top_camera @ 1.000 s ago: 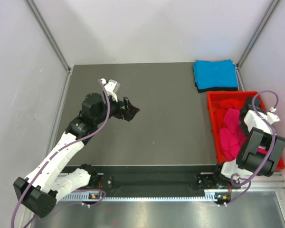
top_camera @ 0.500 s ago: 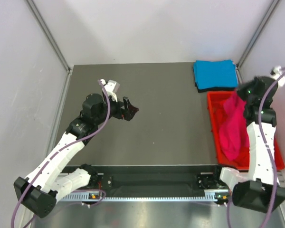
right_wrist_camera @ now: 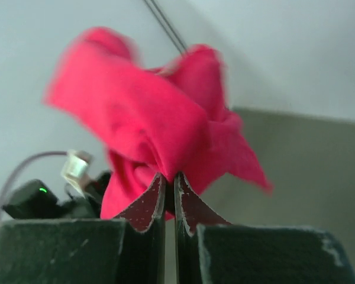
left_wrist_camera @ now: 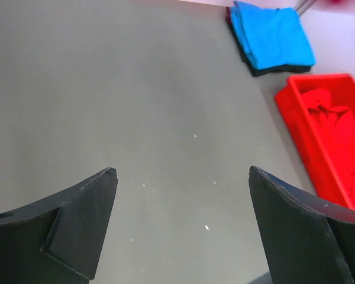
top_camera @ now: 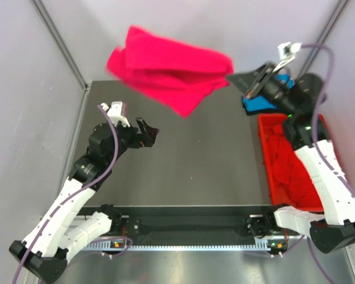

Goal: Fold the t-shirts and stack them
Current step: Move the tshirt to the center of the board, then flatten the tshirt out

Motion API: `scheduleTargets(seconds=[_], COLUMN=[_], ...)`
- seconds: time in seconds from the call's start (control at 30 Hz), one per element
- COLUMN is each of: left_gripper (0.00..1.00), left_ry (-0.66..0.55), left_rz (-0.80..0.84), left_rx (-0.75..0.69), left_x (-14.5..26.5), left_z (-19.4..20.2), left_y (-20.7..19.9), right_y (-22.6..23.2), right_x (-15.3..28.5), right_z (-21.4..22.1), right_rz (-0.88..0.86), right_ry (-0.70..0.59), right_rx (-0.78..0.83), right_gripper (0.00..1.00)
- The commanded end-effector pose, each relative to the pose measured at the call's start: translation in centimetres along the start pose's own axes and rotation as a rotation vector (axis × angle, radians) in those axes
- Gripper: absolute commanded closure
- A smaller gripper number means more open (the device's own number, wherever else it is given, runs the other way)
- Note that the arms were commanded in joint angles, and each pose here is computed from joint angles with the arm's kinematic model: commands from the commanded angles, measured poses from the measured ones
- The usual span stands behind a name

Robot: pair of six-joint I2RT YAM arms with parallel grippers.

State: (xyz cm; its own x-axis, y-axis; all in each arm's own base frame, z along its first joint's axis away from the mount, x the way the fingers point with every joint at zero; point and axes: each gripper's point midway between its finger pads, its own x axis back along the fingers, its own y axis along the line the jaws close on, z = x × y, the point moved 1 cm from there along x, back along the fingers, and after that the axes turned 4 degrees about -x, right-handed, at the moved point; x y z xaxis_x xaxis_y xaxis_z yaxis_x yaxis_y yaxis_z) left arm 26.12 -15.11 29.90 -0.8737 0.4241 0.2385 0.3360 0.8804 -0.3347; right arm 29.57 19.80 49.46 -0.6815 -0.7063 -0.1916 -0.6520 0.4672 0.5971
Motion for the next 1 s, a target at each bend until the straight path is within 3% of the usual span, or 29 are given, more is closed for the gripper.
scheduleTargets(seconds=[0.0,0.03,0.07,0.13,0.2,0.3,0.4,0.47,0.6,0.77,0.97], left_gripper=[0.03,0.02,0.02,0.02,0.01,0.01,0.03,0.03,0.02,0.08,0.15], left_ry=[-0.028,-0.027,-0.028,-0.032,0.029,0.172,0.304,0.316,0.228,0.287,0.355], left_rz=[0.008,-0.034,-0.060,-0.111,-0.124,-0.091,-0.138,-0.163,-0.209,-0.232,-0.334], left_rx=[0.042,0.045,0.052,0.075,0.120,0.146,0.132,0.122,0.122,0.228,0.361], left_x=[2.0,2.1,2.1,2.1,1.2,-0.8,-2.4,-2.8,-2.9,-3.6,-3.3], left_z=[-1.0,-0.6,-0.3,0.5,2.8,6.4,9.1,9.2,7.6,9.5,13.1], left_y=[-0.4,0.4,1.0,2.0,2.4,2.0,2.8,3.5,4.6,4.8,6.4], right_y=[-8.2,-10.0,-13.2,-16.0,-18.9,-20.9,-20.8,-20.5,-19.9,-21.5,-21.8], right_x=[-0.6,-0.2,1.1,2.1,4.3,7.2,8.6,9.5,8.6,5.6,5.6], right_z=[10.6,12.6,16.8,19.7,24.4,27.2,27.0,26.6,25.4,26.3,30.0], right_rz=[0.156,0.205,0.293,0.368,0.488,0.652,0.713,0.737,0.701,0.669,0.640], right_ry=[0.181,0.208,0.276,0.306,0.415,0.509,0.522,0.529,0.497,0.511,0.682], right_rx=[-0.140,-0.143,-0.170,-0.172,-0.205,-0.187,-0.128,-0.099,-0.053,-0.039,-0.117], right_gripper=[1.00,0.99,0.91,0.75,0.65,0.57,0.49,0.46,0.42,0.45,0.47])
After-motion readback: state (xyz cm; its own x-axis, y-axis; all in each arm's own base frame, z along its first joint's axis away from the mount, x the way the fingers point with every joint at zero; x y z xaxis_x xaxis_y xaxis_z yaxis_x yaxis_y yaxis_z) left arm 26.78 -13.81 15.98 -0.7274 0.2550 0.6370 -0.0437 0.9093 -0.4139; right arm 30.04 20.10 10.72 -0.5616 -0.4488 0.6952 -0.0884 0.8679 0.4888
